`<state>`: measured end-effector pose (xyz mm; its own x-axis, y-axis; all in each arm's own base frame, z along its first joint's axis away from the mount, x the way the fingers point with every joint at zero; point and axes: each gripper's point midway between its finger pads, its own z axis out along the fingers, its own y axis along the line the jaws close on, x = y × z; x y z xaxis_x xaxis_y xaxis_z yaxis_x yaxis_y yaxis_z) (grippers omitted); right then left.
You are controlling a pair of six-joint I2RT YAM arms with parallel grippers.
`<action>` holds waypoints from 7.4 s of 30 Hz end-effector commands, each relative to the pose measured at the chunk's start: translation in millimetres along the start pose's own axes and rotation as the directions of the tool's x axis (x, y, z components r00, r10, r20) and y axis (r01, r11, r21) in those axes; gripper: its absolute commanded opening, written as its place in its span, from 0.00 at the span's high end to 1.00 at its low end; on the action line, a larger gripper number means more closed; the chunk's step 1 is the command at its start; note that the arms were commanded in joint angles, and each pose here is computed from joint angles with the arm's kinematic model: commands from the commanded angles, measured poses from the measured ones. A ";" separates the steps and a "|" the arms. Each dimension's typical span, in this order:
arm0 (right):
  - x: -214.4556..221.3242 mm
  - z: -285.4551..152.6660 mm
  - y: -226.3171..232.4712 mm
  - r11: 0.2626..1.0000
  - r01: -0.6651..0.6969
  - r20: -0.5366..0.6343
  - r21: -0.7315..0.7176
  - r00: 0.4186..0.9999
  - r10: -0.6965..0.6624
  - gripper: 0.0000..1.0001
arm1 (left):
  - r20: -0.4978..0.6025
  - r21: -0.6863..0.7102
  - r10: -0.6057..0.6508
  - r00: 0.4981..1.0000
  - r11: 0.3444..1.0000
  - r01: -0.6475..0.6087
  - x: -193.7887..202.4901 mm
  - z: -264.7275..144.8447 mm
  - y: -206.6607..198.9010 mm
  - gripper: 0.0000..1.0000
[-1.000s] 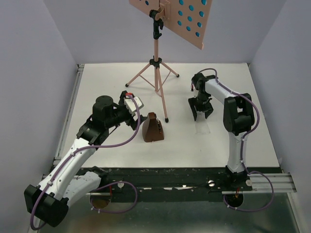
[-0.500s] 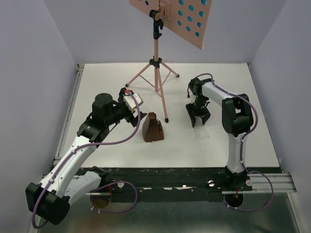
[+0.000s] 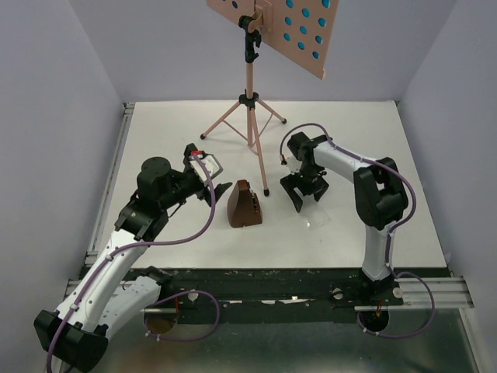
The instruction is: Pack up the instrument practice props
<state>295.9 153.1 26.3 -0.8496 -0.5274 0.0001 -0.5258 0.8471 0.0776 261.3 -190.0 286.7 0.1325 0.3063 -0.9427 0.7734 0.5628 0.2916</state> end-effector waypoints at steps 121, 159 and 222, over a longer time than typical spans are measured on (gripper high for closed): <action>-67.3 -265.4 80.5 0.924 0.382 0.945 0.013 0.297 -0.136 1.00 | 0.135 0.164 -0.017 0.991 0.986 -0.006 -47.4 48.9 -0.8 0.01; -54.3 -310.4 157.3 0.801 0.599 0.978 -0.023 0.179 -0.105 1.00 | 0.021 0.249 0.098 0.995 0.963 -0.100 -16.4 39.2 -44.8 0.01; -61.7 -117.5 186.2 0.330 0.911 0.920 0.247 -0.114 -0.374 1.00 | -0.248 0.520 -0.018 0.969 0.841 0.149 68.5 36.5 -83.3 1.00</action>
<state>247.8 329.2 157.2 0.2396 -0.1935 -0.9514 -0.9608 -0.1881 -0.2037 241.7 -245.6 197.3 0.0097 0.4824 -0.8759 0.9888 0.1258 0.0803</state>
